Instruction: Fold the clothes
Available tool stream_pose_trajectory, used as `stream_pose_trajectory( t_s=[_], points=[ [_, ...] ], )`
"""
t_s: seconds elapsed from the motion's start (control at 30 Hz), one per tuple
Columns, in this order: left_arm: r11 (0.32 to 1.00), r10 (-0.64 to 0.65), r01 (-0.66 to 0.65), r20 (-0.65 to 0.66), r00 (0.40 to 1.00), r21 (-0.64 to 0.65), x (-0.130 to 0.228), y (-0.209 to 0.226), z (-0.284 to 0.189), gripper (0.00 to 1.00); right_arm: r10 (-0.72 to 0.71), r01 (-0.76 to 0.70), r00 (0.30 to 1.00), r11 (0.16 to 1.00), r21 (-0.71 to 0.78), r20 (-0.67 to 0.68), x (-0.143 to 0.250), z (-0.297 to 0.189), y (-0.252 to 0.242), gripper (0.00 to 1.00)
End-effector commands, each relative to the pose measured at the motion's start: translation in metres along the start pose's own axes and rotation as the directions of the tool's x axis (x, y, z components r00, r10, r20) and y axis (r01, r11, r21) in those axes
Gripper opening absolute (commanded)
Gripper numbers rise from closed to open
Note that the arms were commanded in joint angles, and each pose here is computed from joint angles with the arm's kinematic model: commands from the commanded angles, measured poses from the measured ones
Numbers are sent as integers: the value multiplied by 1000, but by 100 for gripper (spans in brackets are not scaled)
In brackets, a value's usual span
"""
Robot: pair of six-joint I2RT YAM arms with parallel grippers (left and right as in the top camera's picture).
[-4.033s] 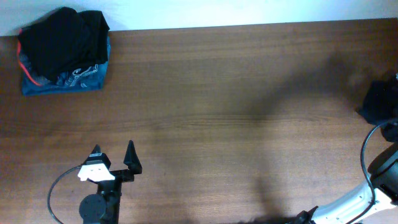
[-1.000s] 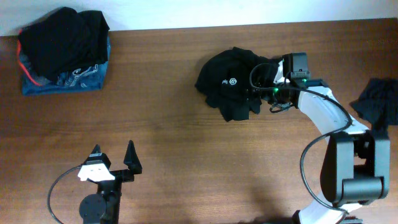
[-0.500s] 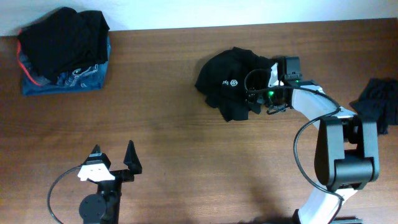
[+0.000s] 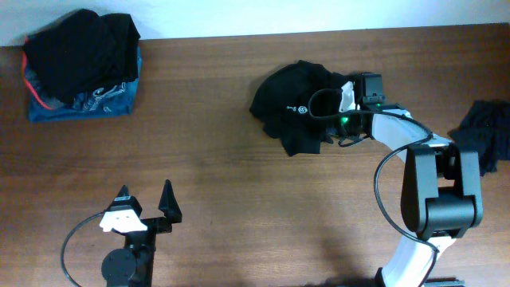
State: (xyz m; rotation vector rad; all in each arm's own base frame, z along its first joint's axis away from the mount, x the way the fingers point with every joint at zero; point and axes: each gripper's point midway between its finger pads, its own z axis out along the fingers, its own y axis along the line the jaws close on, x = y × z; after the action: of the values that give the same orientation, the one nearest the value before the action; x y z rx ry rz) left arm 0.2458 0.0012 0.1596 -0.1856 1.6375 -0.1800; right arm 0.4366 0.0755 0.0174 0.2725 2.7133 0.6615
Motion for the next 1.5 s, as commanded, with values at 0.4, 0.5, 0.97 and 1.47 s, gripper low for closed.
stream_pose_trajectory(
  t_s=[0.4, 0.5, 0.97, 1.47],
  points=[
    [1000, 9, -9, -1, 1000, -8, 2, 2, 0, 99, -118, 129, 962, 991, -28, 246, -14, -153, 77, 4],
    [1000, 9, -9, -1, 1000, -8, 2, 2, 0, 99, -127, 146, 946, 988, -41, 299, -7, -178, 100, 4],
    [1000, 9, -9, -1, 1000, -8, 2, 2, 0, 99, -276, 341, 899, 929, -147, 339, 72, -145, 258, 4],
    [1000, 9, -9, -1, 1000, -8, 2, 2, 0, 99, -418, 472, 849, 875, -108, 324, 86, -115, 277, 95]
  ],
)
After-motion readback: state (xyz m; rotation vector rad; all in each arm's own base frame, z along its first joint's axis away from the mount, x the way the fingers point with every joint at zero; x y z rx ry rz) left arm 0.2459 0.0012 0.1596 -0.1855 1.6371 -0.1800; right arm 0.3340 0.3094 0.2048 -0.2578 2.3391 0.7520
